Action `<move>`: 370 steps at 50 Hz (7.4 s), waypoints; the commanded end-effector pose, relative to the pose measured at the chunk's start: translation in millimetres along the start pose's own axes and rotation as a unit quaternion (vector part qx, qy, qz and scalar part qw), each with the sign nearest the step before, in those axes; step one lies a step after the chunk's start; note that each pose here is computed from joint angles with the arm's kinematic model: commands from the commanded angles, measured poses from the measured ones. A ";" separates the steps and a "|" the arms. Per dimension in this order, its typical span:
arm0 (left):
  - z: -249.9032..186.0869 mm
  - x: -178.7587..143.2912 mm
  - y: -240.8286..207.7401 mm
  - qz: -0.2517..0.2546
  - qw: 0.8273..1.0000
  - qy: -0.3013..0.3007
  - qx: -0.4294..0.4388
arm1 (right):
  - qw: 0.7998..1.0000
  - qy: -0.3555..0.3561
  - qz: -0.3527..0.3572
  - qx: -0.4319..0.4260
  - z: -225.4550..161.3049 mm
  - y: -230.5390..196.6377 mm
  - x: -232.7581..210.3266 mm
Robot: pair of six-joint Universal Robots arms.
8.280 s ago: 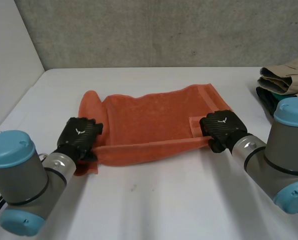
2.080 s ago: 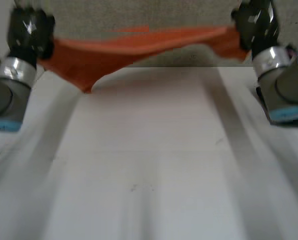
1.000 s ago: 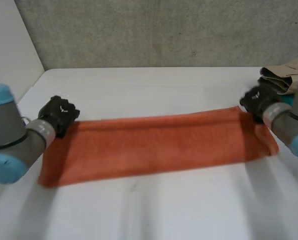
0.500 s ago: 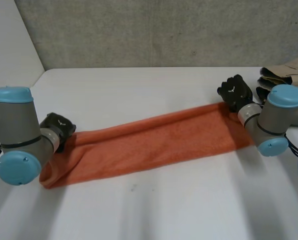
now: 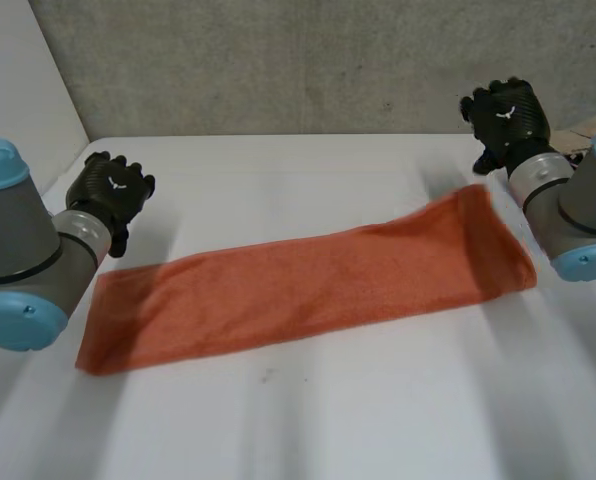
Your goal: Fold the laundry.
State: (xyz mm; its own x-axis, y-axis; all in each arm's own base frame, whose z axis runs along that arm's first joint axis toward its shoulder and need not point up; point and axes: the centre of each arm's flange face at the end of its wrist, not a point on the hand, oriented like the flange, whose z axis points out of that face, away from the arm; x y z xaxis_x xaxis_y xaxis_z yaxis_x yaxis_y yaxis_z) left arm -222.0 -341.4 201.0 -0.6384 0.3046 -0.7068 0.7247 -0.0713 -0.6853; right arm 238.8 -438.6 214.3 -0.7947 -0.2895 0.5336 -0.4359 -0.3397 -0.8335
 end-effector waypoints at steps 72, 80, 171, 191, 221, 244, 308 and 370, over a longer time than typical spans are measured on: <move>-67.6 -4.9 -19.1 -0.097 0.993 0.016 0.061 | 0.973 -0.083 0.017 -0.214 -86.5 11.0 -8.5; -70.5 -5.0 -27.0 -0.147 0.985 0.038 0.086 | 0.949 -0.135 0.065 -0.278 -105.5 33.7 15.6; -112.6 41.8 -73.0 -0.145 0.967 0.100 0.183 | 0.972 -0.213 0.095 -0.005 -162.0 -95.2 -143.0; -61.7 136.9 -60.2 -0.126 0.985 0.092 0.077 | 0.958 -0.187 0.089 -0.200 -169.9 -7.4 -103.3; -134.6 59.3 -54.7 -0.151 0.986 0.046 0.051 | 0.968 -0.188 -0.162 0.045 -139.1 -90.3 -135.6; -91.9 22.3 -64.1 -0.233 0.966 -0.015 0.109 | 0.953 -0.290 0.049 0.072 -178.2 -125.7 -178.3; -105.9 52.0 -151.3 -0.250 0.910 0.266 0.196 | 0.955 -0.269 0.071 -0.099 -218.4 -67.7 -198.2; -95.2 -0.4 -165.8 -0.256 0.909 0.230 0.234 | 0.988 -0.064 0.059 0.124 -50.2 -108.0 -123.0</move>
State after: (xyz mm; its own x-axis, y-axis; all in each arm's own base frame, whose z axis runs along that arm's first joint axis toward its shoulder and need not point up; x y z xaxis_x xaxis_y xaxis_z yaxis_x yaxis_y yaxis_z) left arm -325.1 -234.5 319.7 -0.5782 0.7933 -0.1904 0.1182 -0.1495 -0.9817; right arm 372.6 -298.1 215.5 -0.7425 -0.4722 0.4750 -0.2254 -0.4916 -0.8411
